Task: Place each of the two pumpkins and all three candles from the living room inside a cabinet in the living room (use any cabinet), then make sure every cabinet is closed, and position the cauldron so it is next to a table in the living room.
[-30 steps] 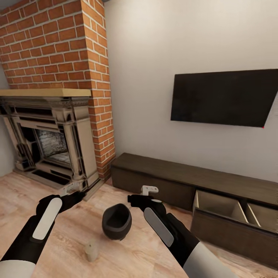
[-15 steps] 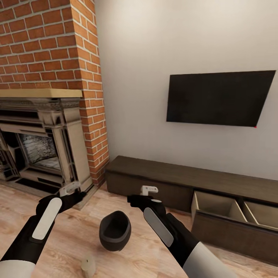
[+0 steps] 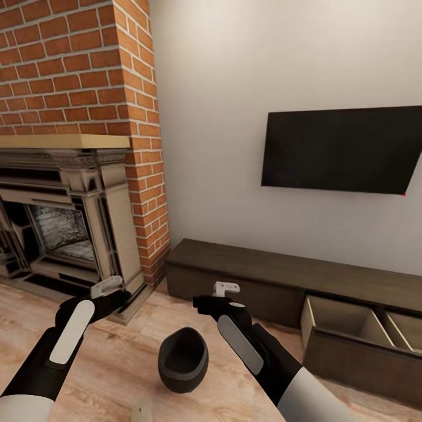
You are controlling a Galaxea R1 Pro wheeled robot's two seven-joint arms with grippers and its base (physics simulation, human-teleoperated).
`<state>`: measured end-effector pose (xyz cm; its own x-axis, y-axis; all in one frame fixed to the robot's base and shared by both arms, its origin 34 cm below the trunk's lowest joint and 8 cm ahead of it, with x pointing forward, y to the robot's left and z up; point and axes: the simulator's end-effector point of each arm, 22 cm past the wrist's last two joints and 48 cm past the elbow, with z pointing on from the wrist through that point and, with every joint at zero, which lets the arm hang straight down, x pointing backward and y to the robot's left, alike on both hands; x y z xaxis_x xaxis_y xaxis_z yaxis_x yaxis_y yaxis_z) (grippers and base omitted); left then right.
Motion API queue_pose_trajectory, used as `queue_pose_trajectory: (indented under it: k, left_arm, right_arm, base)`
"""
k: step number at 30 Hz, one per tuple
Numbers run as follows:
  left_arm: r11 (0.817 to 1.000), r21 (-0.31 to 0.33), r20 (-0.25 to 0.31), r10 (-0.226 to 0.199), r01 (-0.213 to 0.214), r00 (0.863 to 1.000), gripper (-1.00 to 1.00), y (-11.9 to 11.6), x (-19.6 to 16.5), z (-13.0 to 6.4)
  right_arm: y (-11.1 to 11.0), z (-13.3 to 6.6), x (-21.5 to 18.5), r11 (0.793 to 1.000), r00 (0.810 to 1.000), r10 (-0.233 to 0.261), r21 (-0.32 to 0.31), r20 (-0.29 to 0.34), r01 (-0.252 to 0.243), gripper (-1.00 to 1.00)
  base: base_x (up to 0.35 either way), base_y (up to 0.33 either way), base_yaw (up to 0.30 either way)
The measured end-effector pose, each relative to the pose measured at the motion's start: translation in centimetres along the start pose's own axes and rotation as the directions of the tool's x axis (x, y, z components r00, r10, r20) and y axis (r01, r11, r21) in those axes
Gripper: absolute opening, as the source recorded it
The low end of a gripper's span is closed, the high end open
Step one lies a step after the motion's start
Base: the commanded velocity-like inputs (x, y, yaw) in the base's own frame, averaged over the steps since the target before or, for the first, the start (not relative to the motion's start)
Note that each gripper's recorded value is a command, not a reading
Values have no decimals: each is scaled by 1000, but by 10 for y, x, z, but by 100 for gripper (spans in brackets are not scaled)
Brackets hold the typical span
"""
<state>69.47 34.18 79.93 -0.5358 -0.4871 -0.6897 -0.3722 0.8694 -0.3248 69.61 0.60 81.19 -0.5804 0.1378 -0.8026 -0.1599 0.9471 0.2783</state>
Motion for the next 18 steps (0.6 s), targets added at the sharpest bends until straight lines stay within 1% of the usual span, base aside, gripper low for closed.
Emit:
queue_pose_trajectory:
  k: [3, 10, 18]
  left_arm:
    - [1000, 1, -1, 3, -3, 1000, 100, -1, 1, 0]
    - [1000, 1, 1, 8, -8, 1000, 100, -3, 1, 0]
    - [1000, -8, 5, -2, 2, 1000, 100, 8, 10, 9]
  right_arm:
    - [0, 0, 0, 1000, 1000, 0, 0, 0, 0, 100]
    - [0, 0, 0, 1000, 1000, 0, 0, -1, 0, 100]
    - [-6, 7, 13, 1000, 1000, 2, 2, 0, -2, 100]
  base:
    - [74, 3, 0]
    - [14, 0, 0]
    - [0, 0, 0]
